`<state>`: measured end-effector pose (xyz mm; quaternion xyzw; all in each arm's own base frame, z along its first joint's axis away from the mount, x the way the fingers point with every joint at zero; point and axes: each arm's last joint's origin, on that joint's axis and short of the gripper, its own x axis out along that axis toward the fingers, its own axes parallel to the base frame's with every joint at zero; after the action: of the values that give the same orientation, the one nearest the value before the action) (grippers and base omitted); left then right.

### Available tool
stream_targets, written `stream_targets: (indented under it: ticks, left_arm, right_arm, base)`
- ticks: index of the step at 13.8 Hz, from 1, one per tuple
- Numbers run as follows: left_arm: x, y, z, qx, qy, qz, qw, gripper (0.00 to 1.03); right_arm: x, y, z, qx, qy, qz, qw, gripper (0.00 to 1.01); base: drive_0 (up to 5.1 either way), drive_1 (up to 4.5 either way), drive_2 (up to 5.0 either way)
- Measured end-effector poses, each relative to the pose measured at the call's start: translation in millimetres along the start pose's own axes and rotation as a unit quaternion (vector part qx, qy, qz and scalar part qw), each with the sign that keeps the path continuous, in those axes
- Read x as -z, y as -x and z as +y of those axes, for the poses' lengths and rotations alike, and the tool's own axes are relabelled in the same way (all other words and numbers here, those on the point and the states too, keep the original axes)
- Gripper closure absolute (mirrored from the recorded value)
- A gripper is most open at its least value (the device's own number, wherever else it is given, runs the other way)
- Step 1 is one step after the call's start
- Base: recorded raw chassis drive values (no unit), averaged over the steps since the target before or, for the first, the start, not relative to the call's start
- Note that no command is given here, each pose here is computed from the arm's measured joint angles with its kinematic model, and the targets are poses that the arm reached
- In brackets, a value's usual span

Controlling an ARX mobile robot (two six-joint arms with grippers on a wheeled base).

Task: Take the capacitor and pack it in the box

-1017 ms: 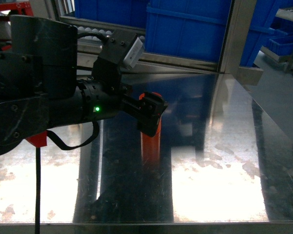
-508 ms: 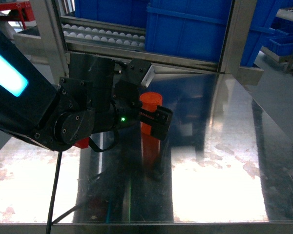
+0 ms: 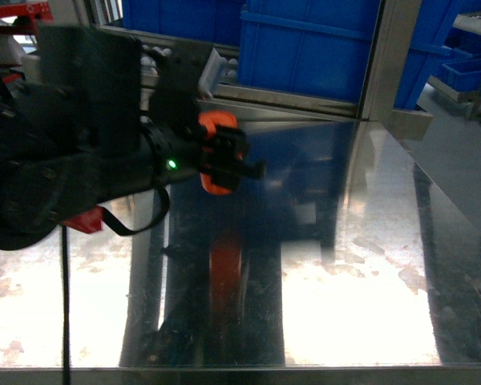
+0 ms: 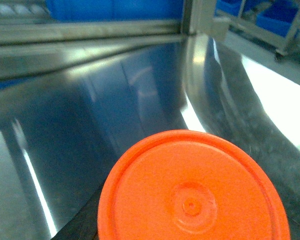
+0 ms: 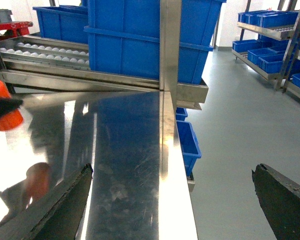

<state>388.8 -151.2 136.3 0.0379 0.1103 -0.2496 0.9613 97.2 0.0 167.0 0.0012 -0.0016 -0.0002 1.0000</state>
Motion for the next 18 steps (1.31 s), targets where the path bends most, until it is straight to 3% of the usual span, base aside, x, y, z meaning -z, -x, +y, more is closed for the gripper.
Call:
stream_targets:
  ticks: [1, 2, 5, 7, 9, 11, 14, 16, 18]
  left_arm:
    - [-20.6, 33, 2.4, -0.035, -0.005, -0.042, 0.9985, 0.59]
    - [-27.5, 61, 1.1, -0.056, -0.002, -0.053, 0.9971, 0.59]
    - [-39.2, 158, -17.1, -0.141, 0.007, -0.105, 0.9844, 0.59]
    - [-27.8, 211, -33.4, -0.193, 0.004, -0.103, 0.9759, 0.59]
    - [-11.2, 249, -55.2, -0.203, -0.001, -0.078, 0.9760, 0.59]
    - [-19.3, 275, -63.8, -0.216, 0.025, -0.122, 0.9683, 0.59]
    - [-12.7, 274, -60.4, -0.233, 0.022, -0.097, 0.9673, 0.59]
    - [2.6, 287, -42.5, -0.258, 0.033, -0.100, 0.9605, 0.59]
    - [11.9, 297, -30.8, -0.252, 0.035, -0.106, 0.9613, 0.59]
  right_arm:
    - [0.0, 0, 0.0, 0.000, 0.000, 0.000, 1.0000, 0.03]
    - [0.0, 0, 0.0, 0.000, 0.000, 0.000, 1.0000, 0.03]
    - [0.0, 0, 0.0, 0.000, 0.000, 0.000, 1.0000, 0.03]
    - [0.0, 0, 0.0, 0.000, 0.000, 0.000, 1.0000, 0.03]
    - [0.0, 0, 0.0, 0.000, 0.000, 0.000, 1.0000, 0.03]
    - [0.0, 0, 0.0, 0.000, 0.000, 0.000, 1.0000, 0.03]
    - [0.0, 0, 0.0, 0.000, 0.000, 0.000, 1.0000, 0.03]
    - [0.0, 0, 0.0, 0.000, 0.000, 0.000, 1.0000, 0.03]
    - [0.0, 0, 0.0, 0.000, 0.000, 0.000, 1.0000, 0.03]
  base:
    - [0.0, 0.00, 0.0]
    - [0.0, 0.00, 0.0]
    - [0.0, 0.00, 0.0]
    - [0.0, 0.00, 0.0]
    - [0.0, 0.00, 0.0]
    - [0.0, 0.00, 0.0]
    - [0.0, 0.00, 0.0]
    - [0.0, 0.00, 0.0]
    - [0.0, 0.00, 0.0]
